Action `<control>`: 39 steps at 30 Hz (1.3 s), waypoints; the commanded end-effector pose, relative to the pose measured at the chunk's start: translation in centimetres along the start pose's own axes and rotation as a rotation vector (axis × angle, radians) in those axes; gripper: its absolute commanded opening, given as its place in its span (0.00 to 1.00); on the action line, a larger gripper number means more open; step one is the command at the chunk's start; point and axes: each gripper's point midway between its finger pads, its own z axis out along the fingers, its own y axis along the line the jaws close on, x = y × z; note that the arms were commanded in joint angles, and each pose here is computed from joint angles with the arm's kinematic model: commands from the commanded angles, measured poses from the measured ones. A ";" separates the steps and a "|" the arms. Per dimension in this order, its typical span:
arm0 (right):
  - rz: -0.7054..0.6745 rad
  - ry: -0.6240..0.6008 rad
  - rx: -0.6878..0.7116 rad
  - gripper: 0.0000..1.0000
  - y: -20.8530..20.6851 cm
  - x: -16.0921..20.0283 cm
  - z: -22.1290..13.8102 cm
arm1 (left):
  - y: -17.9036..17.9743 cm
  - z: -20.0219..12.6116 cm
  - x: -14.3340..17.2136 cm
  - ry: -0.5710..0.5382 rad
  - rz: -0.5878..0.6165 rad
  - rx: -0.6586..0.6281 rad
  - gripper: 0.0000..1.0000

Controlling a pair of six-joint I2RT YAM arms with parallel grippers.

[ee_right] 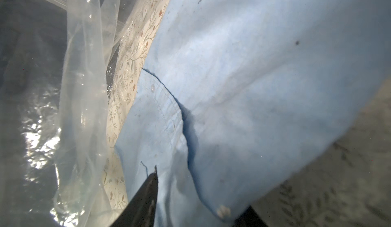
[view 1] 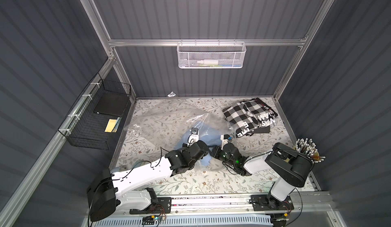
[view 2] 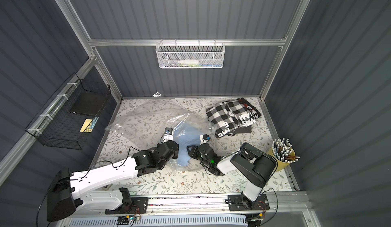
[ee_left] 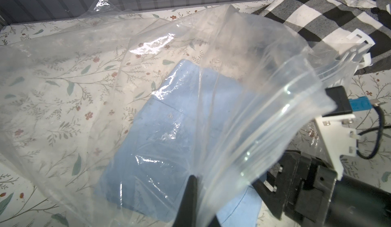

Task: Take the shirt out of the vacuum bag
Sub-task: Take out the shirt from the vacuum bag.

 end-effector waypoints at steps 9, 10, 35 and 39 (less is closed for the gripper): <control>-0.036 -0.050 -0.083 0.00 3.2 -2.2 -0.5 | 0.5 0.2 1.3 0.023 -0.002 -0.011 0.00; -0.043 -0.049 -0.083 0.00 3.4 -2.3 -0.8 | 0.6 0.2 1.3 0.023 -0.001 -0.013 0.00; -0.162 -0.210 -0.199 0.00 11.1 -6.8 -14.4 | 0.9 1.1 1.5 0.023 0.038 -0.072 0.00; -0.176 -0.330 -0.187 0.00 12.4 -9.9 -16.9 | 0.9 1.2 1.5 0.024 0.040 -0.074 0.00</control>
